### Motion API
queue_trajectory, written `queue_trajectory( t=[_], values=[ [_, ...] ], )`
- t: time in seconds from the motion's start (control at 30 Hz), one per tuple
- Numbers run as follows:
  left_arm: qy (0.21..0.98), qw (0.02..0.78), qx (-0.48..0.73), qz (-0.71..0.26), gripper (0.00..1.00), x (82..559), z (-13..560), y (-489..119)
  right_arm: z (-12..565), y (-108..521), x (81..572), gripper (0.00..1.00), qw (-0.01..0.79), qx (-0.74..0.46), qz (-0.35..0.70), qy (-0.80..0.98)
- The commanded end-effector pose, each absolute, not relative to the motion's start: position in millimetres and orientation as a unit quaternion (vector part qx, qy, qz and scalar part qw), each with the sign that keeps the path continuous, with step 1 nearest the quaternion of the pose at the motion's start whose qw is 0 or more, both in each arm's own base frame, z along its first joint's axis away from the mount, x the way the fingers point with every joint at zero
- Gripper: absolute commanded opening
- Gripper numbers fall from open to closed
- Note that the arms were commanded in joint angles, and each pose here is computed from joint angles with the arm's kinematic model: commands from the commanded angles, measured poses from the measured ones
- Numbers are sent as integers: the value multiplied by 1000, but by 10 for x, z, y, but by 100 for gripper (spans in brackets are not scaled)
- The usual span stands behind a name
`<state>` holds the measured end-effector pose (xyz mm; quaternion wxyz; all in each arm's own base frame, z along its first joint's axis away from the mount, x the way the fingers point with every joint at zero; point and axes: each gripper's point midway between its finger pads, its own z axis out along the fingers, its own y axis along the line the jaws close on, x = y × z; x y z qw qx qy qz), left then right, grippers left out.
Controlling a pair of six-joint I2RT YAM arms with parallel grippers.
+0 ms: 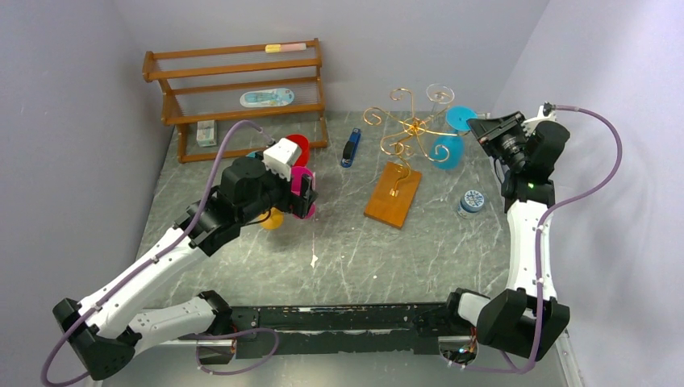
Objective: Take the wine glass off the wine glass rack
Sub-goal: Pick up the wine glass from the wine rack.
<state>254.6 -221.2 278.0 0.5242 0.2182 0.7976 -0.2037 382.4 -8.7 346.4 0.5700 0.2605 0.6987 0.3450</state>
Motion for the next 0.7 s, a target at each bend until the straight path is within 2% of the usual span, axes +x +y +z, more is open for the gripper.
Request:
queue_trajectory(
  t=[0.0,0.2,0.3,0.43,0.67],
  values=[
    [781,542,214,-224,97,2507,2919,-2207,3614,-45,3750,10,582,245,355,689],
    [783,545,212,-210,97,2517,2947,-2150,3634,-83,3720,9,590,259,349,681],
    [782,545,212,-215,97,2503,2943,-2157,3626,-111,3735,17,593,261,341,682],
    [790,541,209,-197,97,2510,2865,-2091,3593,-148,3763,19,593,265,332,684],
    [789,543,209,-197,97,2479,2863,-2060,3574,-167,3774,9,590,272,328,686]
  ],
)
